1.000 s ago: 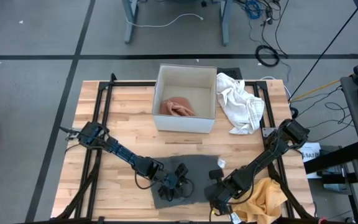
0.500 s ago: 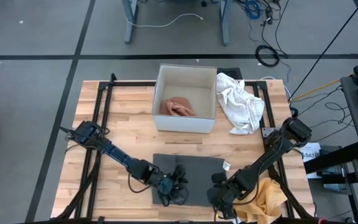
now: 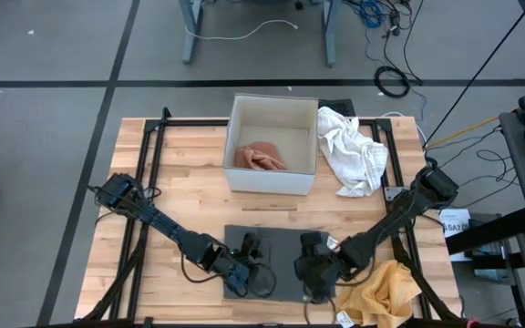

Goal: Fold towel
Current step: Fold the gray towel

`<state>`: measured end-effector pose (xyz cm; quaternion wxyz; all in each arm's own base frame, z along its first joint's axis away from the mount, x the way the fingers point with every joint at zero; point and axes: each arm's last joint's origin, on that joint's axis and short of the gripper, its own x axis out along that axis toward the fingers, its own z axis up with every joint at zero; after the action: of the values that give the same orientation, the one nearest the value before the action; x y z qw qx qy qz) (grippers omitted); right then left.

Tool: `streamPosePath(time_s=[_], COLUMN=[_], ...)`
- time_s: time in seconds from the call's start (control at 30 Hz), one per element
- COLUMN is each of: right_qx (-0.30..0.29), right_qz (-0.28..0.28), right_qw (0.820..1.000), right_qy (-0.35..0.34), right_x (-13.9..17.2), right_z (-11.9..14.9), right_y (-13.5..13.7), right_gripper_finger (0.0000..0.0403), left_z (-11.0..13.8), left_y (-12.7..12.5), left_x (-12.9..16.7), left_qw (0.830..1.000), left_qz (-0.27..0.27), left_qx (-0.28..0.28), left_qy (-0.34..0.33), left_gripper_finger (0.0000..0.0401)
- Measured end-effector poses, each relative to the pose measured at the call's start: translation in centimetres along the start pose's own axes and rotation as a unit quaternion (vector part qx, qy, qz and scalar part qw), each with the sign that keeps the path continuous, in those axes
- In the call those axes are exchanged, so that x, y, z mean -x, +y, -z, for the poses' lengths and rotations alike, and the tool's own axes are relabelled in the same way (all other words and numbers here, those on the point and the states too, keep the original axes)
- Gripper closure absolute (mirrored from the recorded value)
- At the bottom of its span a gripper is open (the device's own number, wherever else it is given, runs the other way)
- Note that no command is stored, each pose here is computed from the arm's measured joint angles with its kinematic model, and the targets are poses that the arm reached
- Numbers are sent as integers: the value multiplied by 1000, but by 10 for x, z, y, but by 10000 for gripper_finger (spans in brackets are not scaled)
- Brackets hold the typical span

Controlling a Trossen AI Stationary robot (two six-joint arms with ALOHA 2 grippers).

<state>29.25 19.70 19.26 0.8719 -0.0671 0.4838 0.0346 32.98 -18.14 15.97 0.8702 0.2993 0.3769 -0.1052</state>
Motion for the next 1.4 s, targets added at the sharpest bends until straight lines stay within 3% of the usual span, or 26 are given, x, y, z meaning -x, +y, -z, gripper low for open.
streamPosePath(time_s=[0.17,0.4,0.6,0.97,1.2,1.4], right_qx=[-2,-6,-15,-42,-57,-54], right_qz=[13,-40,-63,-68,-49,-40], right_qw=[1000,998,997,996,997,998], right_qy=[1,-37,-52,-31,-8,2], right_x=[-20,-37,-46,-62,-68,-66], right_z=[-2,-6,-2,23,35,36], right_y=[-21,-36,-46,-60,-76,-84], right_gripper_finger=[219,233,241,241,241,242], left_z=[10,15,15,25,35,44], left_y=[-1,-7,-10,18,42,60], left_x=[1,3,3,-13,-31,-34], left_qw=[997,991,989,981,987,986], left_qz=[-8,-3,49,102,87,74], left_qx=[60,103,117,139,105,109], left_qy=[50,80,78,86,88,101], left_gripper_finger=[199,199,199,199,199,199])
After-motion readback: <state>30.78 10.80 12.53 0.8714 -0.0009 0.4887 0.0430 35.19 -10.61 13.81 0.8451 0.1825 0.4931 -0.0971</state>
